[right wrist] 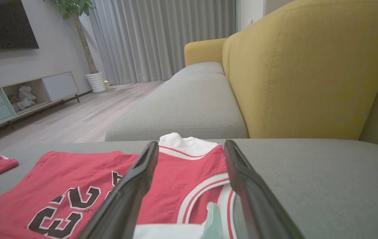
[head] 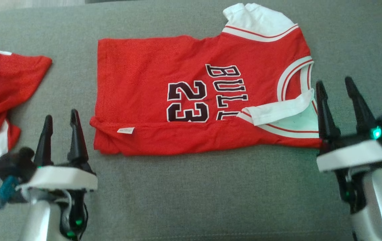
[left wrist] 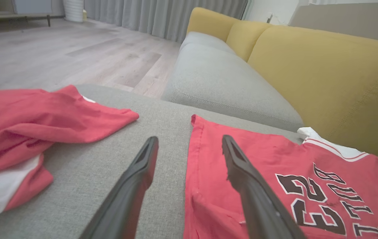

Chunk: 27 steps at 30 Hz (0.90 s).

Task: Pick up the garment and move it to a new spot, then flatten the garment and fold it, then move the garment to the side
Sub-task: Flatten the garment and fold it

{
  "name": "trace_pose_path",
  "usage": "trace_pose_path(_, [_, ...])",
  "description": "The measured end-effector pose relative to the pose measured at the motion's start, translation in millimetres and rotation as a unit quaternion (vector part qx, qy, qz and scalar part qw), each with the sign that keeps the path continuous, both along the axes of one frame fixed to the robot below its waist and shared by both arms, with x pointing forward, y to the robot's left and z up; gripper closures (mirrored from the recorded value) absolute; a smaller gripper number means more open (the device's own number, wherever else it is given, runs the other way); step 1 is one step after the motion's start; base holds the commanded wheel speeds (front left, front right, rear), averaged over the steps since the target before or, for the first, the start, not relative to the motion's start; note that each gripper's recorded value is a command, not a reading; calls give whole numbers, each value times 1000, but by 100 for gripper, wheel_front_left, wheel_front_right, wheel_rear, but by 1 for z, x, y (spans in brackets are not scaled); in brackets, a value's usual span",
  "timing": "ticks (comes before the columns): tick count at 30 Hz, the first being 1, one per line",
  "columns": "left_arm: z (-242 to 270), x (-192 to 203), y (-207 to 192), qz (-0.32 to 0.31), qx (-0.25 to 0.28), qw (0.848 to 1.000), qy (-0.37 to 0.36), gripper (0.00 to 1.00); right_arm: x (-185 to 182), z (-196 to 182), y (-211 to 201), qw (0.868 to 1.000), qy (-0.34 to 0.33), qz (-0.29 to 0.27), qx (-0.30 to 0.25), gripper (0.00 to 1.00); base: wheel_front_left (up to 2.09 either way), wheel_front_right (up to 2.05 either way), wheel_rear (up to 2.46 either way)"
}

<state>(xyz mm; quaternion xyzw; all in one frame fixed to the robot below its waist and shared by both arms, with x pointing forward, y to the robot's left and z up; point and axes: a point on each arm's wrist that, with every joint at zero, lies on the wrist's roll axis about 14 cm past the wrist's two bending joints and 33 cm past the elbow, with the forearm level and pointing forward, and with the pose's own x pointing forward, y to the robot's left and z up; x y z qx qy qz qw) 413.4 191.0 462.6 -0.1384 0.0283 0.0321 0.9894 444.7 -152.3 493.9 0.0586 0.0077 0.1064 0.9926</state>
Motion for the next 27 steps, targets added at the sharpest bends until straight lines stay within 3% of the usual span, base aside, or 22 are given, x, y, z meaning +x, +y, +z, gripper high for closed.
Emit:
trace_pose_path(4, [13,-15,-2,1,33,999,-22,0,-23,-3,-3,1000,1,-5,-10,0,0,0,0])
trace_pose_path(12, [-1,-50,-13,-20,62,998,5,0,-61,-17,-8,999,40,-27,-2,0,0,0,0])
trace_pose_path(27, [0,-58,-13,-17,58,998,10,0,-67,-20,-5,998,57,-29,11,0,0,0,0])
